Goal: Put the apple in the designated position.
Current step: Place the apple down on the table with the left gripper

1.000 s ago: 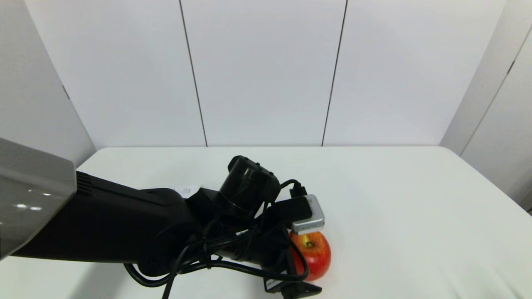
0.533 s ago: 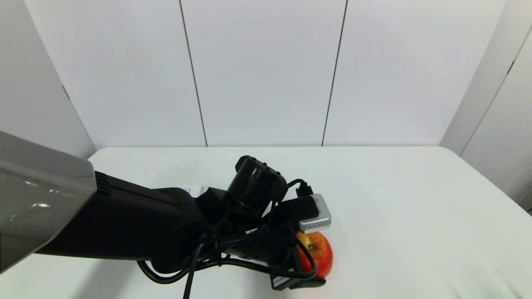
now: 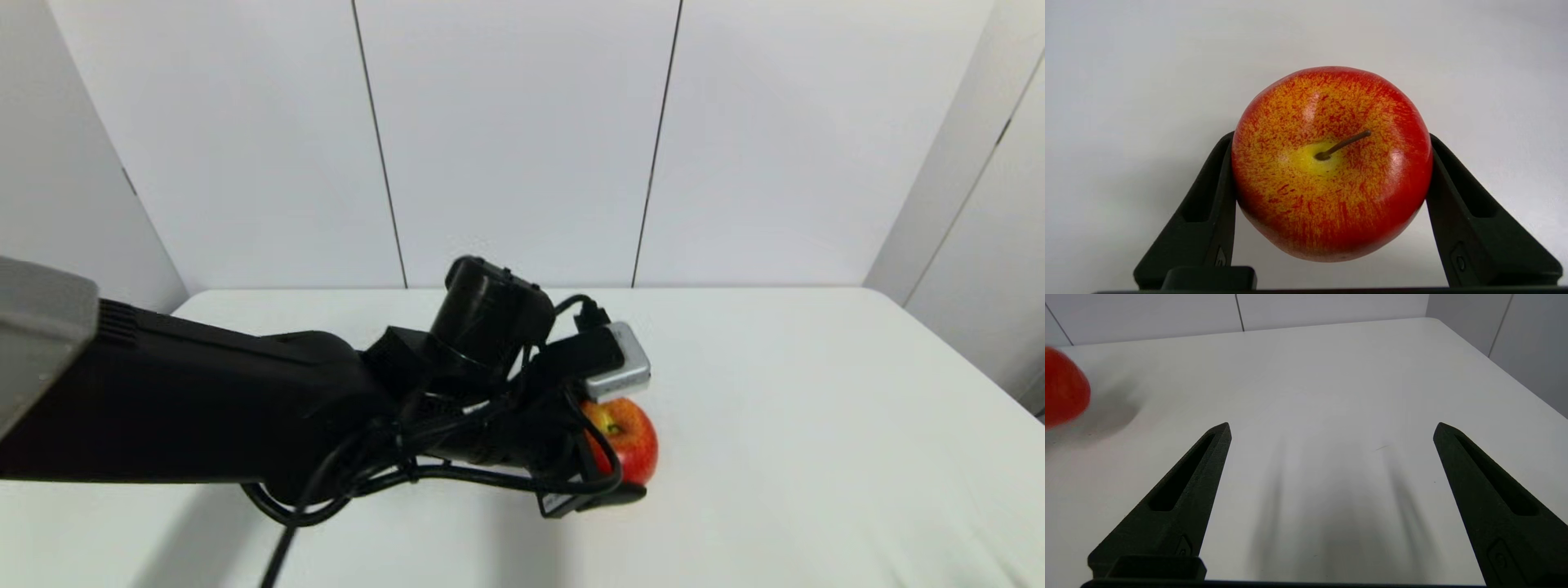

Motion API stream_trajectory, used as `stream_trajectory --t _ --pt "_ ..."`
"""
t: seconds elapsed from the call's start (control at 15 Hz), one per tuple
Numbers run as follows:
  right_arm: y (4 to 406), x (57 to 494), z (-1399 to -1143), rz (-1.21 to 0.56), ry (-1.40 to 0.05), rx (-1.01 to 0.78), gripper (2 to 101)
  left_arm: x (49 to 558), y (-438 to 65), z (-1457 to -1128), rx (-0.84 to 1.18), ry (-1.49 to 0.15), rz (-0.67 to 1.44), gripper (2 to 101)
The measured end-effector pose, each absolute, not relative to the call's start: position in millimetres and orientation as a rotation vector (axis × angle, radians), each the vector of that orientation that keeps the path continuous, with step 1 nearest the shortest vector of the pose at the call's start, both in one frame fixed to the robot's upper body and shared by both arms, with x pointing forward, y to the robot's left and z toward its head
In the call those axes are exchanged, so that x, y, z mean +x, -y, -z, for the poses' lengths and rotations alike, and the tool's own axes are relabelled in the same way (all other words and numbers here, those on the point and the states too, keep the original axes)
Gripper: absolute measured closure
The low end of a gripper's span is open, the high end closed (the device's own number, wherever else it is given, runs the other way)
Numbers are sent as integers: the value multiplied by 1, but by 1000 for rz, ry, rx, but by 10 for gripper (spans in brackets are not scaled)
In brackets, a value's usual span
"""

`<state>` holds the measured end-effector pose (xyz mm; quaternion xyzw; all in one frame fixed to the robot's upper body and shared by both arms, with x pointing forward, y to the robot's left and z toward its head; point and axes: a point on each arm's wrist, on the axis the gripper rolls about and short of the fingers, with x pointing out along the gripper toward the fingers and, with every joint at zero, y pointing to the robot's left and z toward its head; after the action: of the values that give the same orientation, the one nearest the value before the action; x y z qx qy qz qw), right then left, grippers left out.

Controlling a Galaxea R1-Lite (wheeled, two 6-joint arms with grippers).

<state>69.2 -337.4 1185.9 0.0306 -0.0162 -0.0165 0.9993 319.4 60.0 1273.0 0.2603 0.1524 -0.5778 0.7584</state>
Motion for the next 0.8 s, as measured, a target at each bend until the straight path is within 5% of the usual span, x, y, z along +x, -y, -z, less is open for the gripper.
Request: stream_trajectory --t 0.4,0.8 --pt "337 69 -1186 33 33 62 43 346 -186 -1340 522 -238 731 292" --pt "337 69 -1186 33 33 62 43 299 -353 -1338 377 -341 101 293"
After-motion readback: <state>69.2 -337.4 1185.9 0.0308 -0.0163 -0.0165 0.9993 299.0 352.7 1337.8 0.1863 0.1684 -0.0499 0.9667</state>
